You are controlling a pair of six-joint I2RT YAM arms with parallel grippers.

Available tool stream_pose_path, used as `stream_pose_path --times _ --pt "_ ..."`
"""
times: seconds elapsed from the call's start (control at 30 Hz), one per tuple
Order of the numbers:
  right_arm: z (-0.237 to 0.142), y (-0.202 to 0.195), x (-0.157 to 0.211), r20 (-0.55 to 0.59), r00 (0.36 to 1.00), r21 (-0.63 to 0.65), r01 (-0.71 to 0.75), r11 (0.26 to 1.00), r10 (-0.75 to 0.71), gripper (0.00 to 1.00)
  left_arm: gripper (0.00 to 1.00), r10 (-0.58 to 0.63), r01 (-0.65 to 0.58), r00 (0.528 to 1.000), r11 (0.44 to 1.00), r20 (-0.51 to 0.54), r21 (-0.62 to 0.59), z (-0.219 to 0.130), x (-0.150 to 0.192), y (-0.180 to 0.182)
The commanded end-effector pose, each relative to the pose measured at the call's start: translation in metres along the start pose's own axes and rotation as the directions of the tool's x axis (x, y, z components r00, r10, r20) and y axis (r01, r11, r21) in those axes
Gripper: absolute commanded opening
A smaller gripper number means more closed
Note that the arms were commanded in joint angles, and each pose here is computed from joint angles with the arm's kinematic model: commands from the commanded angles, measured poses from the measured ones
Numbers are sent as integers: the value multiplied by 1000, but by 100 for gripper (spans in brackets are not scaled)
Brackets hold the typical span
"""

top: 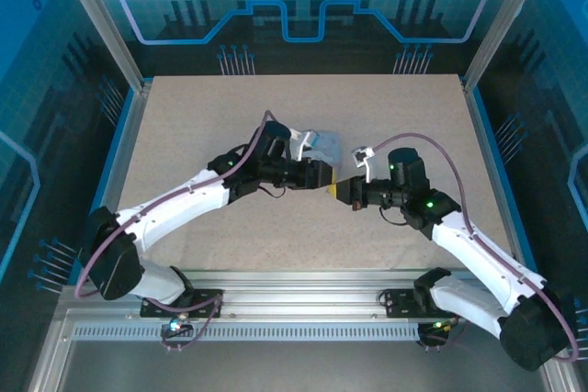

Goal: Unlock a padlock with a key

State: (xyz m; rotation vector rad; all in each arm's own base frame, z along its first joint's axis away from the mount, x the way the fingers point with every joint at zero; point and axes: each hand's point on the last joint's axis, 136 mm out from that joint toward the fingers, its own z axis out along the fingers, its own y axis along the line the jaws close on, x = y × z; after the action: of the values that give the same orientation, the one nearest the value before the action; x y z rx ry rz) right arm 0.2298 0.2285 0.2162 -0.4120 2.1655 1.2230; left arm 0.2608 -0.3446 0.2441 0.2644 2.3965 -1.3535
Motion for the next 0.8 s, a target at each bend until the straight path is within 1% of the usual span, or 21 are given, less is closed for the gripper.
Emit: stream_pose_path --times 0.0,0.07,0.17,0.23,0.3,0.43,0.5,0.57,0.67,0.77 --pt "-10 2 -7 40 999 -12 0 1000 0 0 42 25 -28 996 999 83 37 -21 -11 -14" --pt "-14 2 -11 58 998 -23 -11 1000 12 0 44 20 -27 994 998 109 62 -26 -11 -14" --pt "-21 3 -19 87 996 -44 -32 999 36 0 48 9 -26 989 993 145 115 -33 -10 -15" --pt "-24 5 -26 106 993 -62 -36 997 42 0 51 6 -34 986 986 168 164 -37 -9 -18" --pt "-27 9 -32 122 991 -80 -39 996 49 0 51 5 -45 984 975 177 220 -39 -7 -24" --pt "-33 23 -46 157 986 -135 -35 990 56 0 46 2 -67 983 937 185 344 -41 -6 -40" --pt "-36 29 -52 172 983 -157 -33 987 60 0 42 -1 -70 984 919 180 388 -40 -5 -45" --pt "-39 34 -55 187 980 -172 -28 985 60 0 41 -1 -71 986 902 168 426 -38 -4 -49" --pt "-41 38 -57 195 979 -182 -27 983 63 0 41 -4 -73 986 888 166 455 -37 -4 -53" --pt "-43 41 -57 200 977 -196 -29 980 69 0 39 -3 -77 985 885 170 459 -36 -6 -54"
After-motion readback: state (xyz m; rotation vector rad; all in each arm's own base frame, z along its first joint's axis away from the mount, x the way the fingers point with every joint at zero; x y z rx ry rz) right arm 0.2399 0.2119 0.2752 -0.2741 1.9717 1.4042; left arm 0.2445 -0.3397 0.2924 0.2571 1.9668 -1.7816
